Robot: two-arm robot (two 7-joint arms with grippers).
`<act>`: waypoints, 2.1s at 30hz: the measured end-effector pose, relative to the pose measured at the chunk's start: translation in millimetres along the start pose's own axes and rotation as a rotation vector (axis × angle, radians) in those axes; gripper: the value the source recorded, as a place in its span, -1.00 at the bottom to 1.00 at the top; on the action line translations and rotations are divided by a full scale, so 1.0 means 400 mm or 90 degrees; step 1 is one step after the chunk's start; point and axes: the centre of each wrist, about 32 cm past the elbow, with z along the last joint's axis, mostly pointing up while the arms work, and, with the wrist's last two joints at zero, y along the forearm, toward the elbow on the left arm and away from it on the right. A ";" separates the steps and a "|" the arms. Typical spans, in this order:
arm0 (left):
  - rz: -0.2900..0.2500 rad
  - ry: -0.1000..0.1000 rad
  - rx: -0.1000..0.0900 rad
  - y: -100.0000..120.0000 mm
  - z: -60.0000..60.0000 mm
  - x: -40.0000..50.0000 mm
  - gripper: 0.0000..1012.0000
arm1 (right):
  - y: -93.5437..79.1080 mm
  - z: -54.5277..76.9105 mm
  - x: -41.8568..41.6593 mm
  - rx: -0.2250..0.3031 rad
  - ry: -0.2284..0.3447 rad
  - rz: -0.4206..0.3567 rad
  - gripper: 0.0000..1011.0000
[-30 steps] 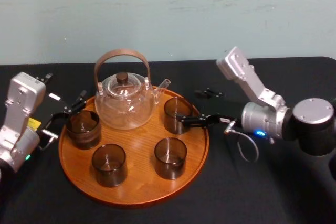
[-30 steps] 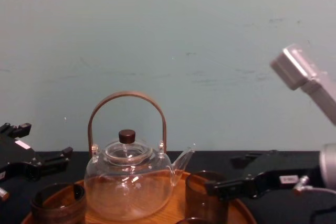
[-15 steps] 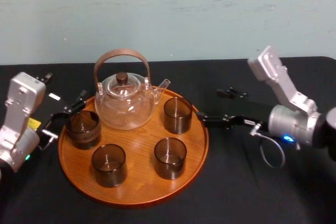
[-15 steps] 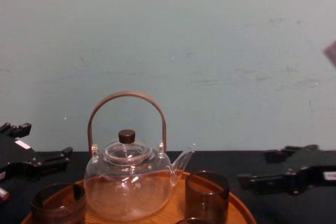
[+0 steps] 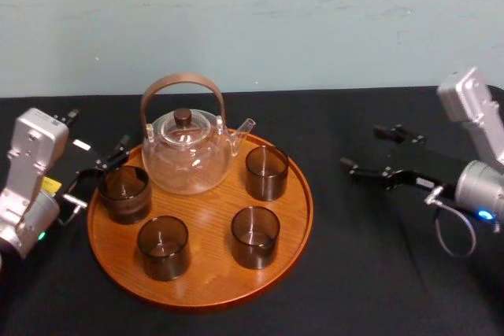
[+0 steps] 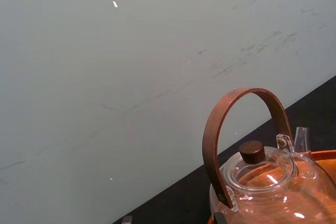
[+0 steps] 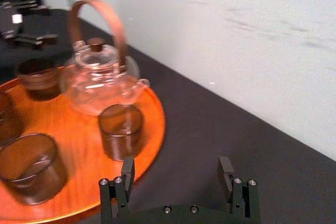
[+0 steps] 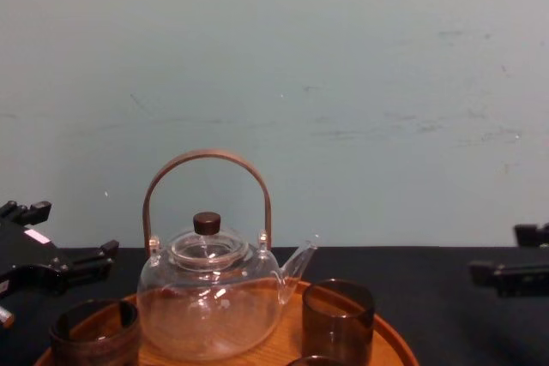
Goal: Pick up the glass from the table and place it on the tray.
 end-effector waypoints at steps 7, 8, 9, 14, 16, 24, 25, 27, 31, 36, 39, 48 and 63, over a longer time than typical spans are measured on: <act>0.000 0.000 0.000 0.000 0.000 0.000 0.98 | -0.019 -0.008 0.009 0.015 0.018 -0.069 0.98; 0.000 0.000 0.000 0.000 0.000 0.000 0.98 | -0.020 -0.011 0.010 0.019 0.023 -0.088 0.98; 0.000 0.000 0.000 0.000 0.000 0.000 0.98 | -0.020 -0.013 0.011 0.023 0.025 -0.097 0.98; 0.000 0.000 0.000 0.000 0.000 0.000 0.98 | -0.012 -0.032 0.005 0.045 0.034 -0.142 0.98; 0.000 0.000 0.000 0.000 0.000 0.000 0.98 | -0.005 -0.041 0.001 0.054 0.035 -0.152 0.98; 0.000 0.000 0.000 0.000 0.000 0.000 0.98 | 0.022 -0.068 -0.018 0.073 0.031 -0.167 0.98; 0.000 0.000 0.000 0.000 0.000 0.000 0.98 | 0.024 -0.071 -0.020 0.075 0.031 -0.167 0.98; 0.000 0.000 0.000 0.000 0.000 0.000 0.98 | 0.031 -0.079 -0.025 0.078 0.031 -0.168 0.98; 0.000 0.000 0.000 0.000 0.000 0.000 0.98 | 0.042 -0.090 -0.031 0.082 0.029 -0.168 0.98; 0.000 0.000 0.000 0.000 0.000 0.000 0.98 | 0.049 -0.098 -0.034 0.079 0.031 -0.168 0.98; 0.000 0.000 0.000 0.000 0.000 0.000 0.98 | 0.052 -0.100 -0.035 0.079 0.033 -0.169 0.98; 0.000 0.000 0.000 0.000 0.000 0.000 0.98 | 0.054 -0.102 -0.037 0.078 0.033 -0.169 0.98; 0.000 0.000 0.000 0.000 0.000 0.000 0.98 | 0.053 -0.101 -0.036 0.078 0.033 -0.168 0.98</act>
